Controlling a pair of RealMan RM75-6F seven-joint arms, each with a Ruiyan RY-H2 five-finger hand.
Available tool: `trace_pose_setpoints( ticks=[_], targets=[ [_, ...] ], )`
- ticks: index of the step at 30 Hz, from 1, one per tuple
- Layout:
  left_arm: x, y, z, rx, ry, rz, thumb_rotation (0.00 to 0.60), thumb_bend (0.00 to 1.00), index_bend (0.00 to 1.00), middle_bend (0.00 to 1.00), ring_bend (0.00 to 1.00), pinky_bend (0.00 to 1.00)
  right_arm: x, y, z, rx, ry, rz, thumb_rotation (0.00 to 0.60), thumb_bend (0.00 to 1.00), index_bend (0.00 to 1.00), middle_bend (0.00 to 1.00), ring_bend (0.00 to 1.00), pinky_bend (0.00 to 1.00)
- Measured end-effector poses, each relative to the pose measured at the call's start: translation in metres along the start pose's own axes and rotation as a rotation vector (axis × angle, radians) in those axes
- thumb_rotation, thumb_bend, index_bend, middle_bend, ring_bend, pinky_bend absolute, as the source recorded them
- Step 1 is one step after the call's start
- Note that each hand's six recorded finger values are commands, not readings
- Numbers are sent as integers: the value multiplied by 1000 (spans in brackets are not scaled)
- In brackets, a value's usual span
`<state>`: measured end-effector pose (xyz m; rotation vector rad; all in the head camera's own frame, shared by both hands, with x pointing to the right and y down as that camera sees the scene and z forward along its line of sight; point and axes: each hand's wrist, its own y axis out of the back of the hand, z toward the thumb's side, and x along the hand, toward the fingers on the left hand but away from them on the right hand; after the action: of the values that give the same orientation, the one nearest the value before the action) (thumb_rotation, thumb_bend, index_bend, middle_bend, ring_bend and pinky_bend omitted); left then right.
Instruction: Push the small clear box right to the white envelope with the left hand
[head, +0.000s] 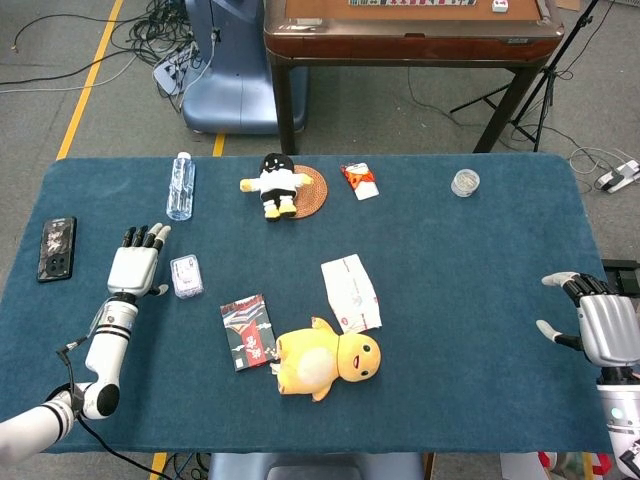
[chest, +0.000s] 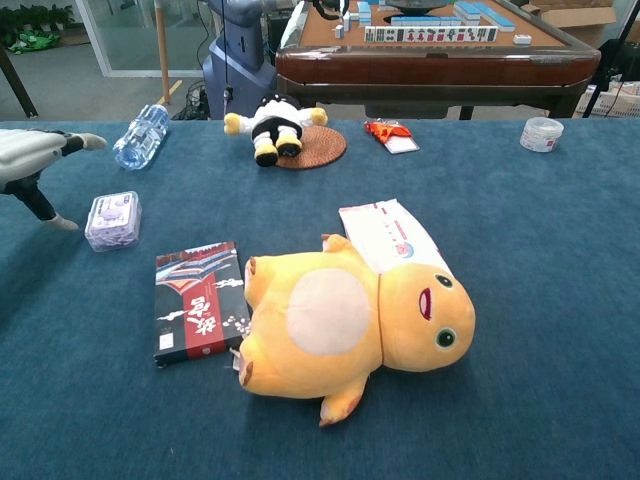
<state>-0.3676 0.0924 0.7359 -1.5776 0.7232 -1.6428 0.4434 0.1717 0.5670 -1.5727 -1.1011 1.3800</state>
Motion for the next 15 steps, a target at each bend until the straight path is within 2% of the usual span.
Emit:
trace_pose_setpoints(
  ticks=[15],
  targets=[
    [17,9,20,-10,-17,32,600,0,0,0,0,0,3,-3,-4,-4,-9,6,600,0,374,369,292,400]
  ],
)
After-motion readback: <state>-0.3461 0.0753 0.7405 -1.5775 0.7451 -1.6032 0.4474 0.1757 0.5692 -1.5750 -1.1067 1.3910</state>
